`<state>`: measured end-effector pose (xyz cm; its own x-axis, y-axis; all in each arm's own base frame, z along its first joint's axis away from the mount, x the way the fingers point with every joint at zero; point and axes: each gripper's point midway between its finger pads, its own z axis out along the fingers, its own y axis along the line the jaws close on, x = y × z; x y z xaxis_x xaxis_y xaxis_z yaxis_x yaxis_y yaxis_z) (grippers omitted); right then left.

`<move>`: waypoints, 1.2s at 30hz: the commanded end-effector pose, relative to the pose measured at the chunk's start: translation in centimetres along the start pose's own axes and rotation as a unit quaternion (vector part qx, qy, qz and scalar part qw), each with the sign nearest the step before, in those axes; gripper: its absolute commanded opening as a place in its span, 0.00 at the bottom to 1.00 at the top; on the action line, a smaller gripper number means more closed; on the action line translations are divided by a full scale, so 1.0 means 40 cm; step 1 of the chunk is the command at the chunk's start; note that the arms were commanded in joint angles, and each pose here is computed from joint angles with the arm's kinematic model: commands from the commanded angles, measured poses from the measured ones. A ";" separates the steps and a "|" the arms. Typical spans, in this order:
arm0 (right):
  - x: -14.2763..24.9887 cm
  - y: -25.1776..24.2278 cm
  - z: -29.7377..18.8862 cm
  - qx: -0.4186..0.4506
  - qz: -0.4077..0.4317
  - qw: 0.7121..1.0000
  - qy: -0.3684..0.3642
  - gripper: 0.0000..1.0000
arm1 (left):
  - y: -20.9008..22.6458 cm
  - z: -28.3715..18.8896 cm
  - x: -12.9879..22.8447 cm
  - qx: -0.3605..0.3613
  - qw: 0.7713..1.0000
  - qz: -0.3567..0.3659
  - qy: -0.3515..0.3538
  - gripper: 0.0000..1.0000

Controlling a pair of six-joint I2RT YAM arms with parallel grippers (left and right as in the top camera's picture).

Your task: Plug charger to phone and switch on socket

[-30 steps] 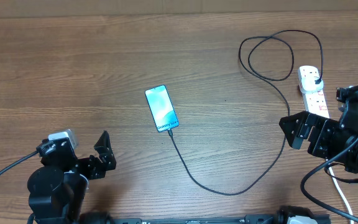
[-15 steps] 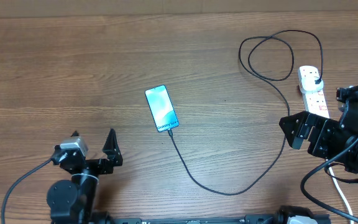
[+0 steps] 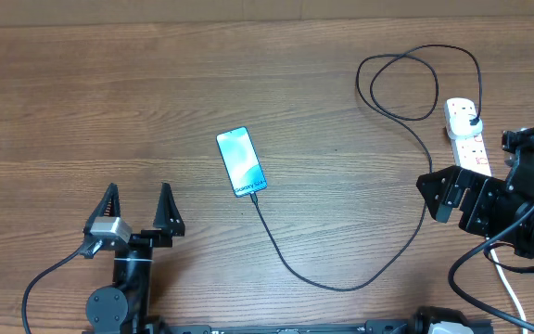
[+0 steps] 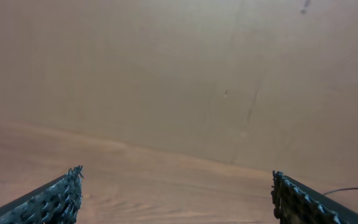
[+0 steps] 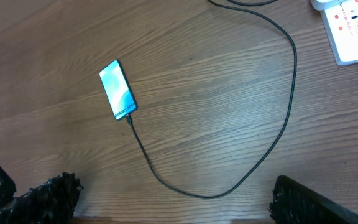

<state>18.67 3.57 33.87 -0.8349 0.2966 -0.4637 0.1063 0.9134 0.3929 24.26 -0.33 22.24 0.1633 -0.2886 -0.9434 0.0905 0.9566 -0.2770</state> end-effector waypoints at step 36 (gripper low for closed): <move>-0.002 0.005 -0.007 -0.002 -0.008 1.000 -0.006 1.00 | 0.076 -0.023 0.150 -0.068 0.991 0.018 0.116 1.00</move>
<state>18.67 3.57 33.87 -0.8349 0.2966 -0.4637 0.1063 0.9134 0.3929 24.63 0.57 15.61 -0.0733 -0.2773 -0.9580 -0.0337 0.9607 -0.2755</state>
